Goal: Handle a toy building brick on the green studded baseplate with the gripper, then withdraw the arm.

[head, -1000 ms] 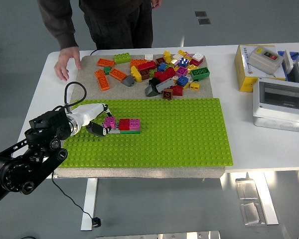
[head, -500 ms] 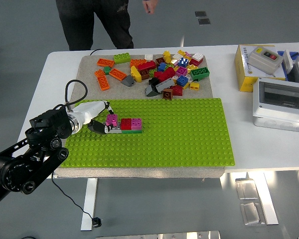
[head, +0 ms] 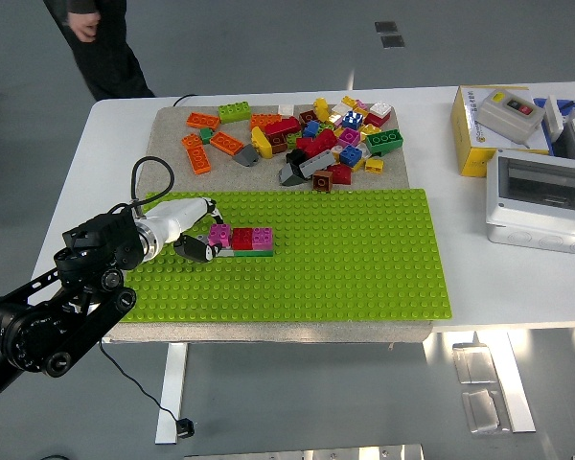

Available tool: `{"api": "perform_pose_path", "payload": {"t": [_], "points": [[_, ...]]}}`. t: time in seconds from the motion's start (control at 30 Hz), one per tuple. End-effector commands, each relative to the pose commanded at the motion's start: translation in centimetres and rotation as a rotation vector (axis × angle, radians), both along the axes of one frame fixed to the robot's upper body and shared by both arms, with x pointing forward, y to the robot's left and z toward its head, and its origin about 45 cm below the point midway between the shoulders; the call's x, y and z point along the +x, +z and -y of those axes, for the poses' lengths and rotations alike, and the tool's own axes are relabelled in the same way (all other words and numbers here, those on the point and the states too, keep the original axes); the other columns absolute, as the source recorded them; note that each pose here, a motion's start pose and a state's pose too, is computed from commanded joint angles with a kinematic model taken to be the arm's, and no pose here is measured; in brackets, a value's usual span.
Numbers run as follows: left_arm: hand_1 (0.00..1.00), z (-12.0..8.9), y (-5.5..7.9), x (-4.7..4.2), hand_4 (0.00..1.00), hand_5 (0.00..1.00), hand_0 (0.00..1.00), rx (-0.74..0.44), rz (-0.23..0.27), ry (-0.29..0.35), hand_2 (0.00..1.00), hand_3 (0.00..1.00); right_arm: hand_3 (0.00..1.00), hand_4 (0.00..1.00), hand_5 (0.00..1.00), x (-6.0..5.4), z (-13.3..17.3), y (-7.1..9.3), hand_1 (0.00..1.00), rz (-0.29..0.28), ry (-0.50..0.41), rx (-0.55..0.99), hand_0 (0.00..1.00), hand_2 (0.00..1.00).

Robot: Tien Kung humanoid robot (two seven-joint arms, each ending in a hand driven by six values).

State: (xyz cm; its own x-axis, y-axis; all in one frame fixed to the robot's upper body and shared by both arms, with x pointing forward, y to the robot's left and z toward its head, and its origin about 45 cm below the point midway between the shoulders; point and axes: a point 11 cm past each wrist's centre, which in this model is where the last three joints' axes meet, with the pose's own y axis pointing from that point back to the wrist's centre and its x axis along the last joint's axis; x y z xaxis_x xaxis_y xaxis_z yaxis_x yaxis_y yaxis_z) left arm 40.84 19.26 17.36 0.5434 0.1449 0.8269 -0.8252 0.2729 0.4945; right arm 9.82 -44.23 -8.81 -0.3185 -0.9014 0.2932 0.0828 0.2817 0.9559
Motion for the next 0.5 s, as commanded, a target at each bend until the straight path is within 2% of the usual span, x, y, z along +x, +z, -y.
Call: {"api": "perform_pose_path", "payload": {"t": [0.5], "points": [[0.994,0.21,-0.32,0.08,0.575,0.219,0.998,-0.008,0.003,0.007,0.986,0.552,0.756,0.645,0.998,0.05,-0.09,-0.03,0.591,0.001,0.001,0.000,0.666,0.602]]}}
